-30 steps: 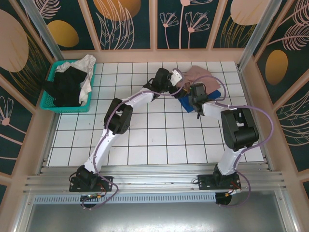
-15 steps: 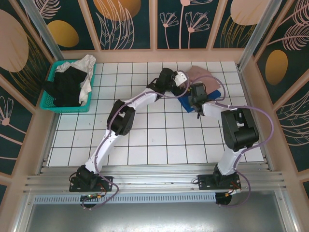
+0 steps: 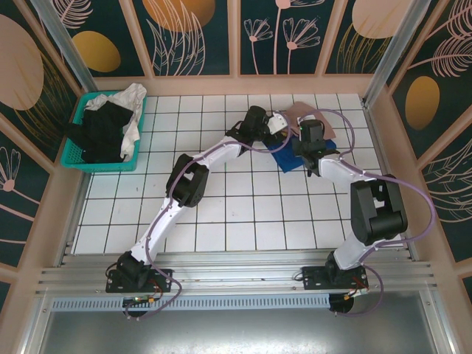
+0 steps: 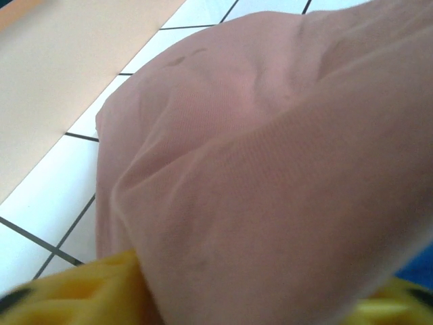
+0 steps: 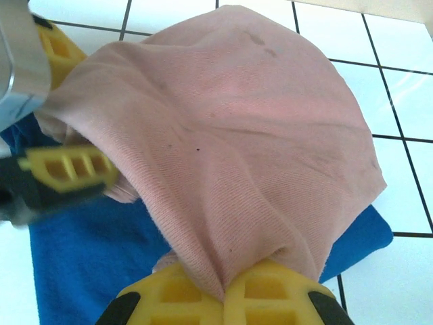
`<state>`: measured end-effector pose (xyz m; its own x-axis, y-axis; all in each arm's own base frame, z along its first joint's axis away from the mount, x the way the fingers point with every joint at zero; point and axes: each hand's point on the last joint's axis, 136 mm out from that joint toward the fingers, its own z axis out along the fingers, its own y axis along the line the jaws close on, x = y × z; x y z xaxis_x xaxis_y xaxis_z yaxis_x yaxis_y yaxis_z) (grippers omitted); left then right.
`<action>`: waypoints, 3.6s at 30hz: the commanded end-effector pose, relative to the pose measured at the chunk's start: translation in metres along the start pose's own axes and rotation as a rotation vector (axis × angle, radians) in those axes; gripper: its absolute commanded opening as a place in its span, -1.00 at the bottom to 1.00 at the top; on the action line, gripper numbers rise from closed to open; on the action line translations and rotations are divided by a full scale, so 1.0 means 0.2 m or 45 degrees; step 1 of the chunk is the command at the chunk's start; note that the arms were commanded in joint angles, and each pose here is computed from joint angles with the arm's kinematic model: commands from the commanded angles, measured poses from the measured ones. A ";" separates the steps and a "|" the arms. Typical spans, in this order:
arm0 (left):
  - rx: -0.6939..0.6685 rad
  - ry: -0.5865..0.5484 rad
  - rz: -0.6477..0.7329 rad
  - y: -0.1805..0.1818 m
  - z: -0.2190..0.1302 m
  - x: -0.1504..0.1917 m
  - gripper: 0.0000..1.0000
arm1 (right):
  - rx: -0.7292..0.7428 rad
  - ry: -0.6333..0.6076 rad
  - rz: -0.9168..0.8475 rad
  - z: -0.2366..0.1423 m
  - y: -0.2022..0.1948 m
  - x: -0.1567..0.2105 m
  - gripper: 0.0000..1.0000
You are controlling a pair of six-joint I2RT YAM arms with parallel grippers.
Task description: Fold and stack the t-shirts
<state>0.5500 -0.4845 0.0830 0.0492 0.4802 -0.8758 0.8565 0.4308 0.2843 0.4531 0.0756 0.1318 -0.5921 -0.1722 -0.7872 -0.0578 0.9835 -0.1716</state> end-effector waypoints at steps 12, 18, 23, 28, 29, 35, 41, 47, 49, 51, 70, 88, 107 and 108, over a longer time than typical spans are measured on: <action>-0.426 -0.175 0.316 0.42 -0.13 -0.31 -0.82 | -0.094 0.093 -0.116 -0.08 0.01 0.09 -1.00; -0.520 -0.140 0.466 0.49 -0.18 -0.26 -0.73 | -0.208 0.139 -0.212 -0.08 0.16 0.20 -1.00; -0.504 -0.057 0.461 0.43 -0.25 -0.05 -0.54 | -0.155 0.181 -0.274 -0.06 0.16 0.24 -1.00; -0.521 -0.033 0.394 0.50 -0.36 0.07 -0.54 | -0.151 0.121 -0.324 -0.14 0.14 0.10 -1.00; -0.520 -0.033 0.390 0.50 -0.36 0.08 -0.55 | -0.165 0.106 -0.344 -0.16 0.15 0.07 -1.00; -0.497 -0.071 0.368 0.48 -0.35 0.07 -0.59 | -0.151 0.145 -0.514 -0.22 0.23 0.03 -1.00; -0.513 -0.049 0.347 0.50 -0.34 0.10 -0.62 | -0.120 0.250 -0.651 -0.24 0.33 0.10 -1.00; -0.590 -0.030 0.184 0.63 -0.39 0.12 -0.24 | -0.487 0.198 -0.585 -0.27 0.58 0.18 -0.97; -0.553 -0.035 0.069 0.67 -0.44 0.11 0.20 | -0.551 0.221 -0.532 -0.22 0.62 0.25 -0.96; -0.511 -0.046 0.005 0.67 -0.48 0.11 0.81 | -0.652 0.246 -0.486 -0.19 0.69 0.31 -0.89; -0.531 0.162 -0.502 0.65 -0.84 0.23 0.97 | -0.767 0.027 0.205 -0.28 0.32 -0.06 0.19; -0.016 0.131 -1.155 -0.01 -0.84 0.12 0.97 | -0.730 0.210 0.645 0.37 0.00 0.08 0.41; 0.145 0.290 -1.400 -0.22 -0.67 0.31 0.91 | -0.697 0.237 0.597 0.34 0.06 0.01 -0.71; 0.150 0.291 -1.401 -0.23 -0.66 0.30 0.91 | -0.680 0.247 0.595 0.34 0.06 0.00 -0.75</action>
<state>0.4489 -0.3698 0.0798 -0.8202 0.0160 -0.5718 0.4476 0.6404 -0.6241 0.5016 0.0810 0.0674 -0.7964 0.2522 -0.5498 -0.1123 0.8315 0.5441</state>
